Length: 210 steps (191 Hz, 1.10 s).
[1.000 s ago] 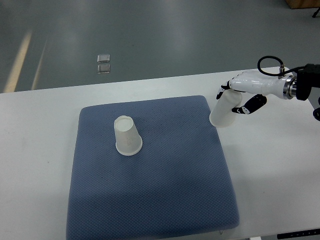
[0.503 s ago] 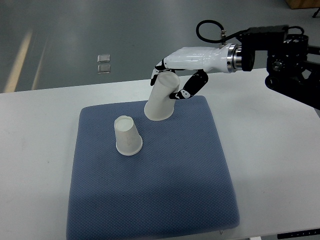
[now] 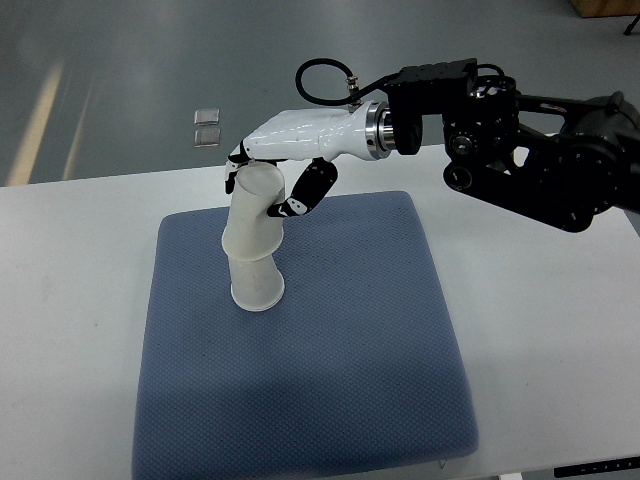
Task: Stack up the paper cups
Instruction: 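Carry the held cup over the upside-down cup on the pad, then lower the held cup onto the cup on the pad, nesting them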
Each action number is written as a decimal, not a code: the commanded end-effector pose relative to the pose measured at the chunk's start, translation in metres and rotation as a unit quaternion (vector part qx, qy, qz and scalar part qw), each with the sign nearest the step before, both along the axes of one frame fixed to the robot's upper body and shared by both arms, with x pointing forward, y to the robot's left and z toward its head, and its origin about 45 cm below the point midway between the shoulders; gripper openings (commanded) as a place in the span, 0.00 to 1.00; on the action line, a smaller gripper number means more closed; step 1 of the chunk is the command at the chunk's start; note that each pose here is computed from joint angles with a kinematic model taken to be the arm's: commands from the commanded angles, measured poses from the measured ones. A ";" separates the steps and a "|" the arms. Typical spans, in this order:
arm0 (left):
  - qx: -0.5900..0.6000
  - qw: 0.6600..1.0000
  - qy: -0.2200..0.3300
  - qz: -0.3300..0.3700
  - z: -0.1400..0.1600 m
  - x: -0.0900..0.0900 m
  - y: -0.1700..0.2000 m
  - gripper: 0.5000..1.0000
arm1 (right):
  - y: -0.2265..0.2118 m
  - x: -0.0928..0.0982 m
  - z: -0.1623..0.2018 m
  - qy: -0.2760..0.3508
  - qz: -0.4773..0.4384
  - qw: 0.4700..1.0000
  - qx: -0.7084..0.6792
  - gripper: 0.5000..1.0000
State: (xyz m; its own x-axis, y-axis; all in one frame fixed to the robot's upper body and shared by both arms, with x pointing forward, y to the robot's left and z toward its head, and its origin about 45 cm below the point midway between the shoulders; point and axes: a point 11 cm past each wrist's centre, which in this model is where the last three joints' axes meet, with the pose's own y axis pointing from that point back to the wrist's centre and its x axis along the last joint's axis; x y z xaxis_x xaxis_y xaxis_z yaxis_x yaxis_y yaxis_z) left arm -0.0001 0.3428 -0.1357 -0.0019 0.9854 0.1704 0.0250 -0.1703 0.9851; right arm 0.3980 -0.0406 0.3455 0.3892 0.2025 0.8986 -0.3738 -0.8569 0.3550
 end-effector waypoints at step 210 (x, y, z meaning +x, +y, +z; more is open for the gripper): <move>0.000 1.000 0.000 0.001 0.000 0.000 0.000 1.00 | 0.016 -0.002 -0.016 -0.030 0.023 0.997 -0.073 0.21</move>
State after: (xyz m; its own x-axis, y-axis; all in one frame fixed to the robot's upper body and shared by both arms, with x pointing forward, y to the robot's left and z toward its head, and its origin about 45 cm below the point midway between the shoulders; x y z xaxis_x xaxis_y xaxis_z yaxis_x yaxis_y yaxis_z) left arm -0.0001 0.3428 -0.1357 -0.0021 0.9854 0.1704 0.0250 -0.1703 0.9851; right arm 0.3959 -0.0240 0.3308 0.3158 0.3464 0.8834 -0.3599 -0.8177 0.4493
